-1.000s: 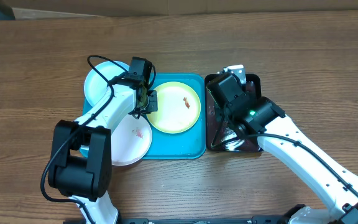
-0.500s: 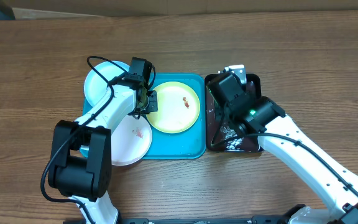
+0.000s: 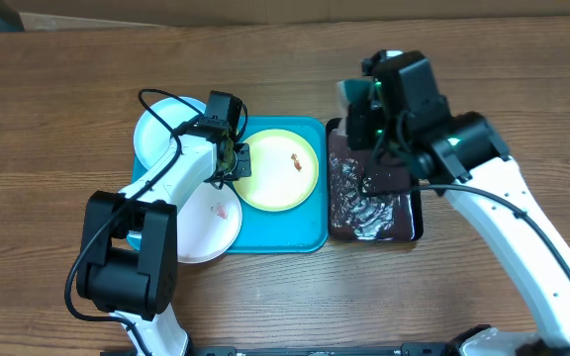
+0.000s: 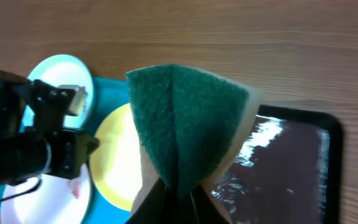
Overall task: Clean dirty plates on tray and stack at the side
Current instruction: 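Carry the sponge with the right gripper onto the yellow plate, then scrub the yellow plate surface with the sponge in the right gripper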
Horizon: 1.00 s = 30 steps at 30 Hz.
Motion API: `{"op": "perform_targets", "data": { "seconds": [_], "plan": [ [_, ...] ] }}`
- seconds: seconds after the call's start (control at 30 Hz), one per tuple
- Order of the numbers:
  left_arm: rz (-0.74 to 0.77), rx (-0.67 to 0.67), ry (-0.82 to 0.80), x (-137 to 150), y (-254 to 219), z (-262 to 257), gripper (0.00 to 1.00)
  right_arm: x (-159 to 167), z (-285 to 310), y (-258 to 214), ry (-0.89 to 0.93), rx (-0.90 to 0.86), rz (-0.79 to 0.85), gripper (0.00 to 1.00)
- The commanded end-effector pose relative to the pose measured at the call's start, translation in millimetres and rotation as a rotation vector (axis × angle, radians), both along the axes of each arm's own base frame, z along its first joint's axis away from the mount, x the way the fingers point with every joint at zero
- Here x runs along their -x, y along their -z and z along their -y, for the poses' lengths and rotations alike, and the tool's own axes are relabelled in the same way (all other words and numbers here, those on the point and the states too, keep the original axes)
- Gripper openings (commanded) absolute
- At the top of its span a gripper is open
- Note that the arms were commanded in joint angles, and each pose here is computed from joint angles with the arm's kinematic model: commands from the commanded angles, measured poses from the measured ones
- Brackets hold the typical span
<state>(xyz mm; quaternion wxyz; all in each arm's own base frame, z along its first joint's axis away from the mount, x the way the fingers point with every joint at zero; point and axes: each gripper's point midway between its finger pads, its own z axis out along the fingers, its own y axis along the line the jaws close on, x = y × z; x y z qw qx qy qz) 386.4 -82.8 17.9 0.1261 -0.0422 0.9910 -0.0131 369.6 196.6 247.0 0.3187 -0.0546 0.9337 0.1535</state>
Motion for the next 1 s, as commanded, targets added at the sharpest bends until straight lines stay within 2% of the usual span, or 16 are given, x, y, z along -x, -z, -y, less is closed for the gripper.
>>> {"op": "perform_targets", "data": {
  "seconds": [0.0,0.33,0.97],
  "plan": [
    [-0.018,-0.003,-0.009,4.9,6.9,-1.3,0.05,-3.1,-27.1,20.6,-0.068,0.007,-0.033,0.04],
    [-0.015,-0.003,-0.009,4.1,6.7,-1.1,0.04,-16.5,-68.2,124.5,-0.147,0.153,-0.159,0.04],
    [-0.011,-0.002,-0.008,3.2,6.4,-0.9,0.04,-23.6,-74.9,220.5,-0.133,0.284,-0.252,0.04]
  ]
}}
